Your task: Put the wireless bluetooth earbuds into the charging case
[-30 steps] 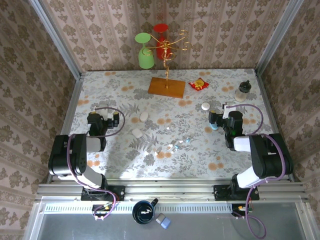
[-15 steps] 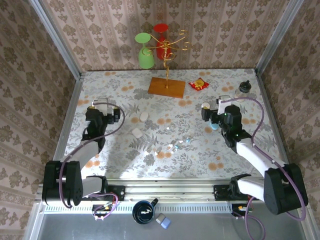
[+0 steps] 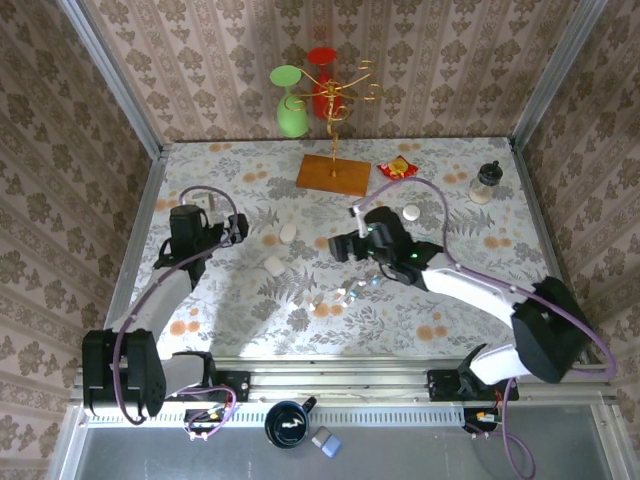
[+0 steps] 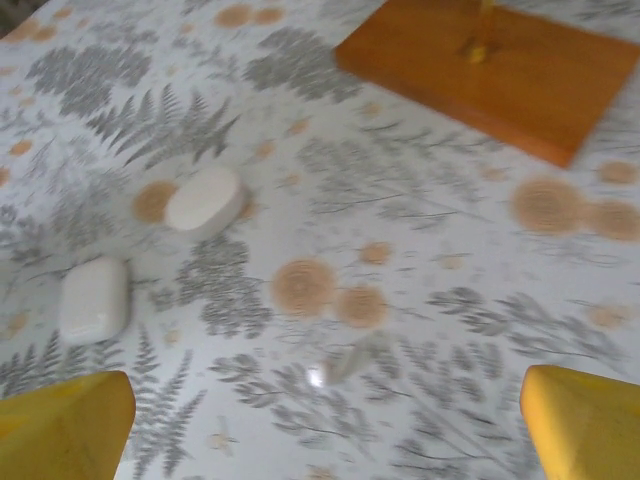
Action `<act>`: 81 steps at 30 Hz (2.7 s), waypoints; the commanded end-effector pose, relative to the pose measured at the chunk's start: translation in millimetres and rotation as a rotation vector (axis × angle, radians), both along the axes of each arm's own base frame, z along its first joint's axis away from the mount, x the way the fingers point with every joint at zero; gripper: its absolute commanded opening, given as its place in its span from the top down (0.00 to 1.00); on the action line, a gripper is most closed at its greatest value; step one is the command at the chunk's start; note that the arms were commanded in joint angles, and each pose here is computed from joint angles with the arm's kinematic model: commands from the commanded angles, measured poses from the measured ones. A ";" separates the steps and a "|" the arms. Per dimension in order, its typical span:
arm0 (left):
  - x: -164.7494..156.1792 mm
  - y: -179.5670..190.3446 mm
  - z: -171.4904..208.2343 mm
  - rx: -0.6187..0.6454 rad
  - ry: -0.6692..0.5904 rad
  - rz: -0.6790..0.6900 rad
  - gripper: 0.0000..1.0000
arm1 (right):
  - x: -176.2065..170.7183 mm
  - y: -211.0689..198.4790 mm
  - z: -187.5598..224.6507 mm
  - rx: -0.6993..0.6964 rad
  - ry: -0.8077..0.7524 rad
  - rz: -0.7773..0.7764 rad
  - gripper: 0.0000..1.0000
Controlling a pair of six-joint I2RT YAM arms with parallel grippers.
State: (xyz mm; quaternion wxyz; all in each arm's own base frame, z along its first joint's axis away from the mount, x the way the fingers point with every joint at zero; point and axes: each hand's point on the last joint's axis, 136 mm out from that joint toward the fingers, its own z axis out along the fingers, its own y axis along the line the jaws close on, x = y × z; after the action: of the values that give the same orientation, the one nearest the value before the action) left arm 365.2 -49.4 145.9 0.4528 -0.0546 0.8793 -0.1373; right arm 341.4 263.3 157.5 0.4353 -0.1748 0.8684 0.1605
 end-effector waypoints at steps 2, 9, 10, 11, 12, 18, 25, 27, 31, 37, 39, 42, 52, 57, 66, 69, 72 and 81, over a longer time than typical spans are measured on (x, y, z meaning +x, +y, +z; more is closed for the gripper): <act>0.8 3.2 -8.6 -0.149 0.084 0.034 0.00 | -7.2 49.8 -16.1 -0.052 0.066 0.041 0.00; 5.6 18.3 -10.2 -0.133 0.082 0.085 0.00 | -15.8 117.1 -54.2 -0.165 0.177 0.120 0.00; 5.5 18.7 -9.8 -0.129 0.082 0.083 0.00 | -16.7 123.3 -58.6 -0.178 0.188 0.131 0.00; 5.0 19.3 -9.9 -0.124 0.083 0.083 0.00 | -16.2 128.8 -62.5 -0.190 0.198 0.141 0.00; 4.9 19.8 -9.0 -0.121 0.079 0.084 0.00 | -15.9 133.5 -70.2 -0.211 0.212 0.148 0.00; 0.8 19.2 -12.9 -0.121 0.083 0.080 0.00 | -9.8 153.0 -101.4 -0.282 0.264 0.188 0.12; 0.7 18.2 -10.9 -0.120 0.081 0.071 0.00 | -6.1 164.2 -123.4 -0.307 0.302 0.205 0.24; 0.8 17.6 -9.3 -0.120 0.076 0.068 0.00 | -5.8 165.0 -128.9 -0.314 0.308 0.206 0.25; 0.2 17.8 -9.4 -0.120 0.076 0.069 0.00 | -5.0 167.0 -137.2 -0.334 0.320 0.215 0.27; -0.8 16.9 -11.0 -0.126 0.080 0.069 0.00 | -4.3 167.1 -147.0 -0.355 0.327 0.219 0.37; -1.4 17.0 -12.1 -0.128 0.084 0.070 0.00 | -3.8 166.4 -146.7 -0.361 0.323 0.220 0.43; -1.6 16.7 -12.2 -0.131 0.084 0.071 0.00 | -3.4 166.0 -147.0 -0.372 0.315 0.230 0.48; -3.9 10.0 -7.7 -0.154 0.089 0.045 0.00 | 0.5 165.9 -119.0 -0.379 0.152 0.359 0.52; -12.8 1.1 -5.0 -0.189 0.123 0.020 0.00 | 10.4 153.3 -84.7 -0.297 -0.021 0.413 0.54; -42.7 -51.1 16.4 -0.410 0.250 -0.208 0.02 | 3.3 108.2 -47.4 -0.252 -0.181 0.544 0.55; -55.7 -78.7 24.7 -0.511 0.289 -0.322 0.01 | -0.5 95.6 -32.9 -0.226 -0.222 0.559 0.55; -69.9 -111.1 35.9 -0.609 0.316 -0.472 0.01 | -5.4 89.9 -18.9 -0.190 -0.230 0.584 0.55; -89.9 -164.4 49.1 -0.651 0.356 -0.688 0.06 | -23.2 93.6 13.2 -0.072 -0.248 0.650 0.55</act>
State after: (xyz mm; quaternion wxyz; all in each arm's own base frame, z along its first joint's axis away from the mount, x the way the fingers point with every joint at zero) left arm 275.2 -199.8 172.8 0.1871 0.0509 0.8435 -0.5010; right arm 328.2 352.3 153.6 0.4443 -0.4707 0.7357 0.1994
